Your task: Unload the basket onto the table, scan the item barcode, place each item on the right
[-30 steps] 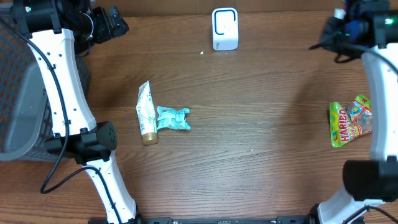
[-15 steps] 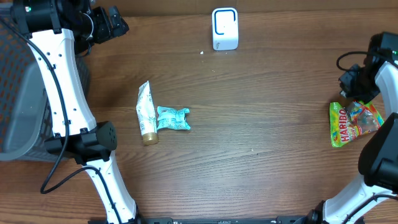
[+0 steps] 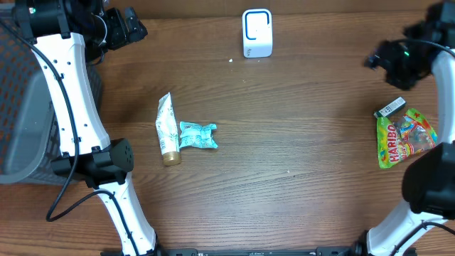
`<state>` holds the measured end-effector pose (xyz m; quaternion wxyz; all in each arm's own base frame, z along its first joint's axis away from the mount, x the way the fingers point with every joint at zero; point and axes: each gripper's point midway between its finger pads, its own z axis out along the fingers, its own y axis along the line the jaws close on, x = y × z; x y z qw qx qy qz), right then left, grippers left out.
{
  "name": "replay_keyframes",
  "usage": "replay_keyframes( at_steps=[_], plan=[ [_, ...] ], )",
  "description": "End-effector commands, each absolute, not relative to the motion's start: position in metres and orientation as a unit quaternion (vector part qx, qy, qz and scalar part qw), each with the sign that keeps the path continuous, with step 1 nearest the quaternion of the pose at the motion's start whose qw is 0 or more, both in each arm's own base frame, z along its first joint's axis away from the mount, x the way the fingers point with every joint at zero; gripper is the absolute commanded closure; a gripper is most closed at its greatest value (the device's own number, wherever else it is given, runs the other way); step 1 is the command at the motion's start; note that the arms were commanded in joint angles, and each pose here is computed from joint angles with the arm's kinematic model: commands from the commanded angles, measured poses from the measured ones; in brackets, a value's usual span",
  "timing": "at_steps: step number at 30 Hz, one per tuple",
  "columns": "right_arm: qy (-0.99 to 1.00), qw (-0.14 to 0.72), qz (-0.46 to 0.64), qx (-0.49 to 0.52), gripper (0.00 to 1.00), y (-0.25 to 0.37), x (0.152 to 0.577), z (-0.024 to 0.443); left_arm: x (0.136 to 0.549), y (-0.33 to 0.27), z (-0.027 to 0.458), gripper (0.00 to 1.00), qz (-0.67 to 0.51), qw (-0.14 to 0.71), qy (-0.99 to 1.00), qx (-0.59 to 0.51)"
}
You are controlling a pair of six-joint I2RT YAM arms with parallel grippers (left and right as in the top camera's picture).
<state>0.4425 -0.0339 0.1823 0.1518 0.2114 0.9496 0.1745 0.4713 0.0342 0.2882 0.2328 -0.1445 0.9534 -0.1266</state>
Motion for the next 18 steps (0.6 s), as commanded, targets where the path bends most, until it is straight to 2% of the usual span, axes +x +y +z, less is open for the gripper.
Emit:
replay_keyframes(
  at_steps=[1, 6, 11, 18],
  plan=[
    [0.945, 0.154, 0.278, 0.073, 0.26, 0.071, 0.444, 0.209, 0.47, 0.031, 0.296, 0.0, -0.125, 0.244, 0.952, -0.134],
    [0.948, 0.119, 0.293, -0.031, 0.23, 0.17, 0.428, 0.184, 0.47, 0.031, 0.296, 0.0, -0.125, 0.244, 0.952, -0.134],
    [0.948, 0.059, 0.295, -0.107, 0.2, 0.257, 0.4, 0.139, 0.47, 0.031, 0.296, 0.0, -0.125, 0.244, 0.952, -0.134],
    [0.938, -0.018, 0.312, -0.151, 0.19, 0.32, 0.362, 0.089, 0.47, 0.031, 0.296, 0.0, -0.125, 0.244, 0.952, -0.134]
  ],
)
